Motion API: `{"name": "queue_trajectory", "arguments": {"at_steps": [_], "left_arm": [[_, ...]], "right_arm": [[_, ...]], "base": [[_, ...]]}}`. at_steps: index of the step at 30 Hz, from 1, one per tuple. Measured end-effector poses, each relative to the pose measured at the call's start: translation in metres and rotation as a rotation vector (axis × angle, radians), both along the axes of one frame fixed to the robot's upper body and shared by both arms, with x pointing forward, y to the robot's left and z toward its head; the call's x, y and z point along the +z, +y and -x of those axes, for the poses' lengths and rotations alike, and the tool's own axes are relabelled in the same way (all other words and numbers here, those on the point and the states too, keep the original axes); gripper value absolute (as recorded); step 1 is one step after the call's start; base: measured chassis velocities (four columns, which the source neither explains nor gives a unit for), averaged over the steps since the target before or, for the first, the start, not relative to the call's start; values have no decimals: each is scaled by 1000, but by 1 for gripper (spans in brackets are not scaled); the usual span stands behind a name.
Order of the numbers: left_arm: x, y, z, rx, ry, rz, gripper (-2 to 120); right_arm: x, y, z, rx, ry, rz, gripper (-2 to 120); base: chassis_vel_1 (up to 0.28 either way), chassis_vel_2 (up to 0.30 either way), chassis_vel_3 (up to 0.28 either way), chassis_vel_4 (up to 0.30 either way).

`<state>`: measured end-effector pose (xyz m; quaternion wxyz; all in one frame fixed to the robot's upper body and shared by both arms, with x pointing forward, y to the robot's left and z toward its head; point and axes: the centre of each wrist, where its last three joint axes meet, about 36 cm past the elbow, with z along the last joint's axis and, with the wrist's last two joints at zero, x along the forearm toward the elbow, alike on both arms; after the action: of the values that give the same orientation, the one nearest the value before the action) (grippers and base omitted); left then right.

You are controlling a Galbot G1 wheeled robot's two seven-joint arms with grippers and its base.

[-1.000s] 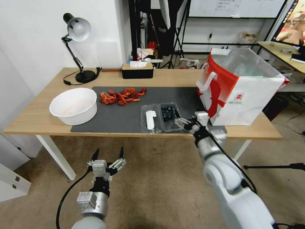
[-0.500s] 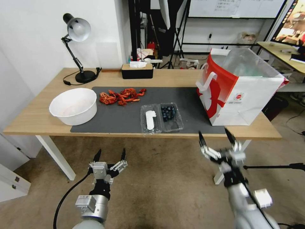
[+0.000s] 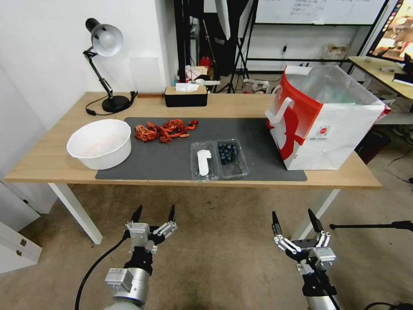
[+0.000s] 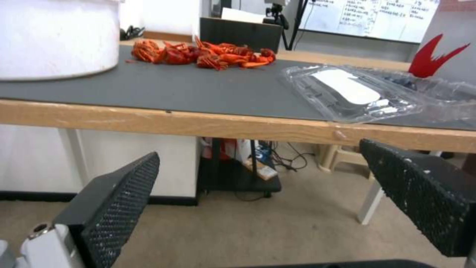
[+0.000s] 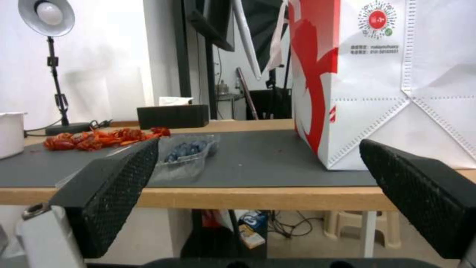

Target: Close the takeout container lid, then place the container into the takeout bag.

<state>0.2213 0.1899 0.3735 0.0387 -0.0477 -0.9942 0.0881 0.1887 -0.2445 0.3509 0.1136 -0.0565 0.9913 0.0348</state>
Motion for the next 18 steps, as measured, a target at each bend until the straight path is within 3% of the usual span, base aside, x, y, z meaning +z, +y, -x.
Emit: {"name": "queue_trajectory", "arguments": {"at_steps": [6,10,12,14,15,18], "left_arm": [[8,-2,-4,-8,28,56,100],[27,-7,-5,-29,78,166,100],[30,-8,-5,-33,87,186,100],[47,-15,-6,-61,150,299,100],[47,-15,-6,-61,150,299,100],[69,-25,-7,-88,222,479,100]], "right_arm": [[8,0,-5,25,18,-9,100],[12,-2,-11,57,45,-20,100],[13,-2,-11,60,48,-20,100],[13,-3,-13,63,56,-23,100],[13,-3,-13,63,56,-23,100],[13,-4,-17,77,70,-23,100]], "base": [[0,0,0,0],[0,0,0,0],[0,0,0,0],[0,0,0,0],[0,0,0,0],[0,0,0,0]]}}
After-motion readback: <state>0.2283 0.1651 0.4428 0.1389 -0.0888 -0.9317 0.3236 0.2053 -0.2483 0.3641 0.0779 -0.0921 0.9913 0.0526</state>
